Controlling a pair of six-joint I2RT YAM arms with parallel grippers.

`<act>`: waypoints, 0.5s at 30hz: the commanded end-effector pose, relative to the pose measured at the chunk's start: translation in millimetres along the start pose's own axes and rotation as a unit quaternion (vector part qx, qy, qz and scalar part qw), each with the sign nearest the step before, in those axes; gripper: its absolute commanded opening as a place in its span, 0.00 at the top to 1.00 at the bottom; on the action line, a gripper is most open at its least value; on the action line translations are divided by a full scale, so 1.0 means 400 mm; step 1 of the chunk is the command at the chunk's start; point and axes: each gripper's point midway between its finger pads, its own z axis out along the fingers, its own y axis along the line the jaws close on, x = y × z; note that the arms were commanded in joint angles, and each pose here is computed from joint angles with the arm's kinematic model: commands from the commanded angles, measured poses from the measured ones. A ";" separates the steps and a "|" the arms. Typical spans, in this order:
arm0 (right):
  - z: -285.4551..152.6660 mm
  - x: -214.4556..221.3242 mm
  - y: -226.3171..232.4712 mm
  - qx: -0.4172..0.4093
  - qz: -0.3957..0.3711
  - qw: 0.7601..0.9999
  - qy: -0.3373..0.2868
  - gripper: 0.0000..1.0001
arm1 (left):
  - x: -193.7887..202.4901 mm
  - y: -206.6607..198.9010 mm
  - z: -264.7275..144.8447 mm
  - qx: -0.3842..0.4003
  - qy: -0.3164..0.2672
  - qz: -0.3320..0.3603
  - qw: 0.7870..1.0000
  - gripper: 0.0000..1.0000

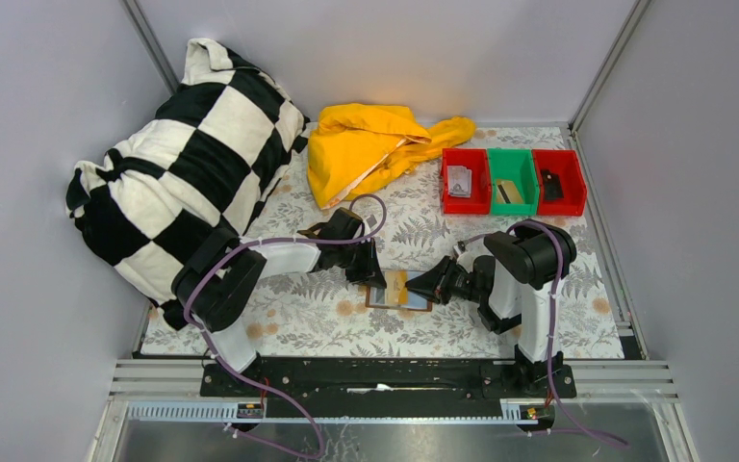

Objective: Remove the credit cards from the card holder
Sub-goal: Remove the credit card from the card holder.

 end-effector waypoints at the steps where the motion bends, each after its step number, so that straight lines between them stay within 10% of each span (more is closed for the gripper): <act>1: -0.007 0.021 -0.030 0.018 -0.006 1.000 0.017 0.73 | 0.071 0.150 0.033 -0.107 0.035 -0.008 0.994 0.92; 15: -0.008 0.015 0.009 -0.011 -0.025 1.000 0.012 0.74 | 0.085 0.168 0.041 -0.114 0.045 -0.012 0.992 0.92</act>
